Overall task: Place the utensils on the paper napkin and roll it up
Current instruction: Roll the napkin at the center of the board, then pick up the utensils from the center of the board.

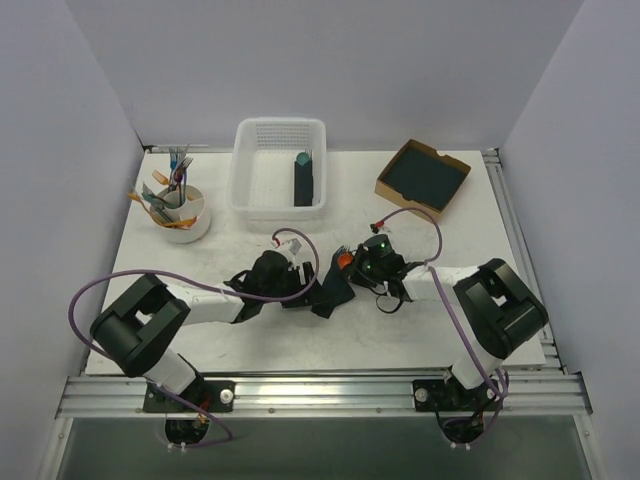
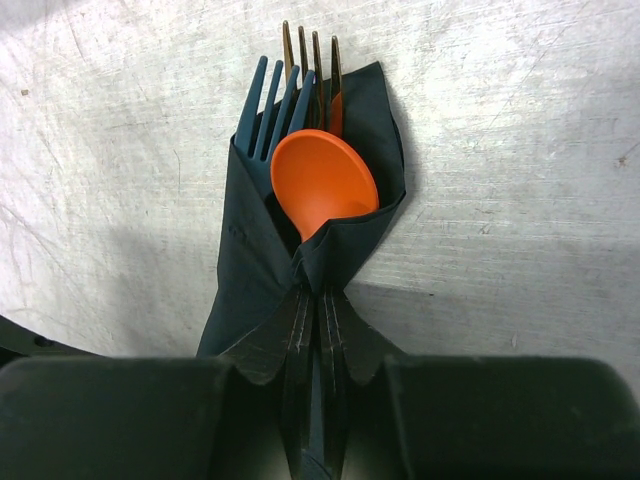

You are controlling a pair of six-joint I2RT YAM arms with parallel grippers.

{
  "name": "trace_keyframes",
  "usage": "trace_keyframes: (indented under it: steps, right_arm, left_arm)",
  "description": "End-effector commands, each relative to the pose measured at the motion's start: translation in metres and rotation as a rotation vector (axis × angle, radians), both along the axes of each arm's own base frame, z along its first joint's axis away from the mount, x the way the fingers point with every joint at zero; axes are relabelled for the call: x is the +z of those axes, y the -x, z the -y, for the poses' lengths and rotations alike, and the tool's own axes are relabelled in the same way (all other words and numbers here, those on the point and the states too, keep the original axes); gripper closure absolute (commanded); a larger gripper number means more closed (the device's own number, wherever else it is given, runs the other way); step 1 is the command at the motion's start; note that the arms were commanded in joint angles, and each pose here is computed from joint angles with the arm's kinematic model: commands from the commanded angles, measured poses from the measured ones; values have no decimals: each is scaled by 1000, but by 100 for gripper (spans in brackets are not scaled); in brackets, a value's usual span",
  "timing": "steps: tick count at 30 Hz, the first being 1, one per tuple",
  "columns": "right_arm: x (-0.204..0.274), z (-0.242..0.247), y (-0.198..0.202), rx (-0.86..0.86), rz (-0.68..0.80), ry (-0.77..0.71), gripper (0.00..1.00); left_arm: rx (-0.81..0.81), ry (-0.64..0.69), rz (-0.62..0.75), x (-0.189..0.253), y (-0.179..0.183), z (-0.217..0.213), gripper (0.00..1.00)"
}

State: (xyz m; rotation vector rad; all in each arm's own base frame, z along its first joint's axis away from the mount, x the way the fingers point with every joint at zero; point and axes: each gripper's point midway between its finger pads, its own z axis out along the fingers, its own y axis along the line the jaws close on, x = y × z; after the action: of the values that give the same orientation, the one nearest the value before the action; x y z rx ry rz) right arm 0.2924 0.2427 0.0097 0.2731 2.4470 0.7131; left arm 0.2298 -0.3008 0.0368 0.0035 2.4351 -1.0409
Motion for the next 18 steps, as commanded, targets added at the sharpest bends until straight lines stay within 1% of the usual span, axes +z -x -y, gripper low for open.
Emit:
trace_keyframes:
  steps: [1, 6, 18]
  right_arm:
    - [-45, 25, 38, 37, -152, 151, 100]
    - [-38, 22, 34, 43, -95, 121, 100]
    - [-36, 22, 36, 44, -104, 124, 100]
  left_arm:
    - [18, -174, -76, -31, 11, -41, 22]
    - [20, -169, -25, -19, -7, -47, 18]
    - [-13, -187, 31, -25, -33, -35, 18]
